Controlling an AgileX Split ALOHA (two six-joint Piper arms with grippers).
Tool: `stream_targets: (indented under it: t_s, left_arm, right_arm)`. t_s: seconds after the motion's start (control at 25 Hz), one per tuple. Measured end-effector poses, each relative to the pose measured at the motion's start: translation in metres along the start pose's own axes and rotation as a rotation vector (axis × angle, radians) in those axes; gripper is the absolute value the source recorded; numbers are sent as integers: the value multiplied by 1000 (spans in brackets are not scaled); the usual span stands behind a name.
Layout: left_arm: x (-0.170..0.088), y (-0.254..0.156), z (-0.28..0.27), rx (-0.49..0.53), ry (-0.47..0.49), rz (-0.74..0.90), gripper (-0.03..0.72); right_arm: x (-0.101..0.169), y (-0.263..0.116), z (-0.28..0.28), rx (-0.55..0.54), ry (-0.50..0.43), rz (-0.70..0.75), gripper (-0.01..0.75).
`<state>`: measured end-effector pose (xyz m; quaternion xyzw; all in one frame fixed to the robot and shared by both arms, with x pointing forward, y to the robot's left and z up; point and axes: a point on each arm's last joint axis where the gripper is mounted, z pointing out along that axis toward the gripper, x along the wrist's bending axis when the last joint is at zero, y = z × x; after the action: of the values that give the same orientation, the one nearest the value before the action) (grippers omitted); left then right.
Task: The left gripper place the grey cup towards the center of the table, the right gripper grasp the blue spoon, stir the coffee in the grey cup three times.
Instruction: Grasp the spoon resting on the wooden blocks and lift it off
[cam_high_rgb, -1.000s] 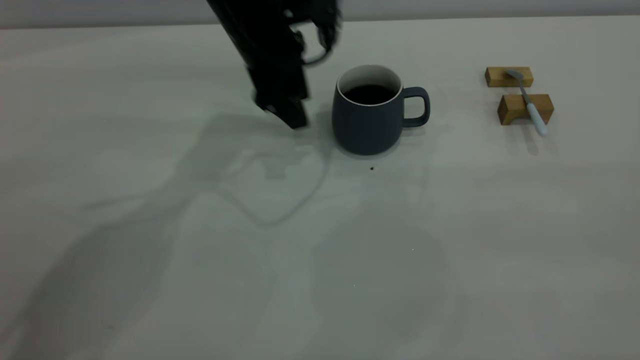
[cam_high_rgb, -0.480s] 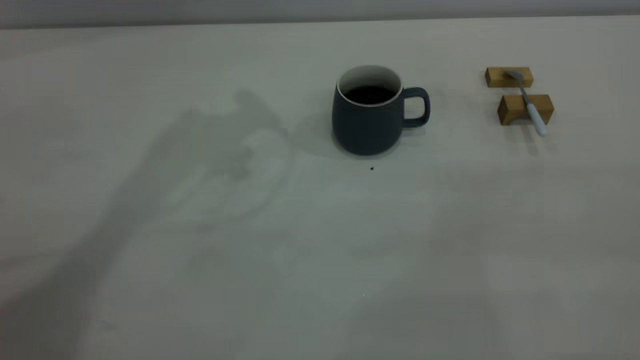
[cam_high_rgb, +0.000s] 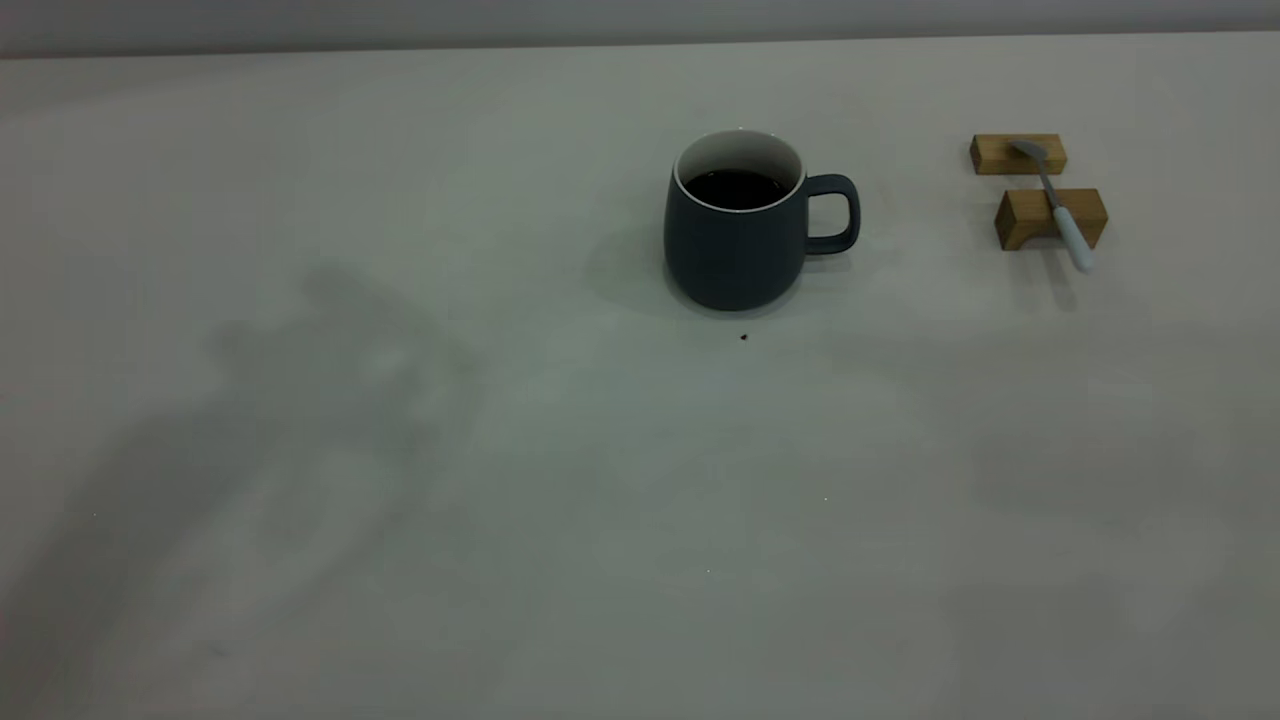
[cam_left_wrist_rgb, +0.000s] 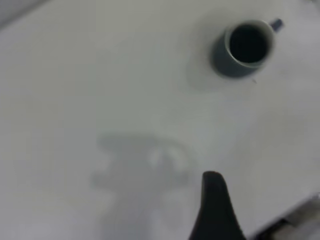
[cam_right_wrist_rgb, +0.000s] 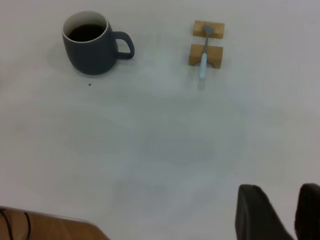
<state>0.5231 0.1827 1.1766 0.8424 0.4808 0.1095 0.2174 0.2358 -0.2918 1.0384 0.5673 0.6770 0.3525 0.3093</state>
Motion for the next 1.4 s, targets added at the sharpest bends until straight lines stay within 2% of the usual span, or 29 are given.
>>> stream_targets:
  t_s: [0.16,0.44,0.72,1.0,1.2,1.4]
  left_arm:
    - [-12,-57,-5,72,-43,-49,585]
    - [-24,-156,11,227,-60,-87,585]
    - [-31,-225,21,280,-45,-85,585]
    - [-34,-262,22,189,-7,-69,585]
    - [-40,-284,14,150,-26,-69,585]
    - [-43,-299,-1,7,2,-93,585]
  right_arm:
    - [0,0,0,0,0,0,238]
    - [0,0,0,0,0,0,238]
    - [0,0,0,0,0,0,238]
    - [0,0,0,0,0,0,238]
    - [0,0,0,0,0,0,238]
    - [0,0,0,0,0,0,238]
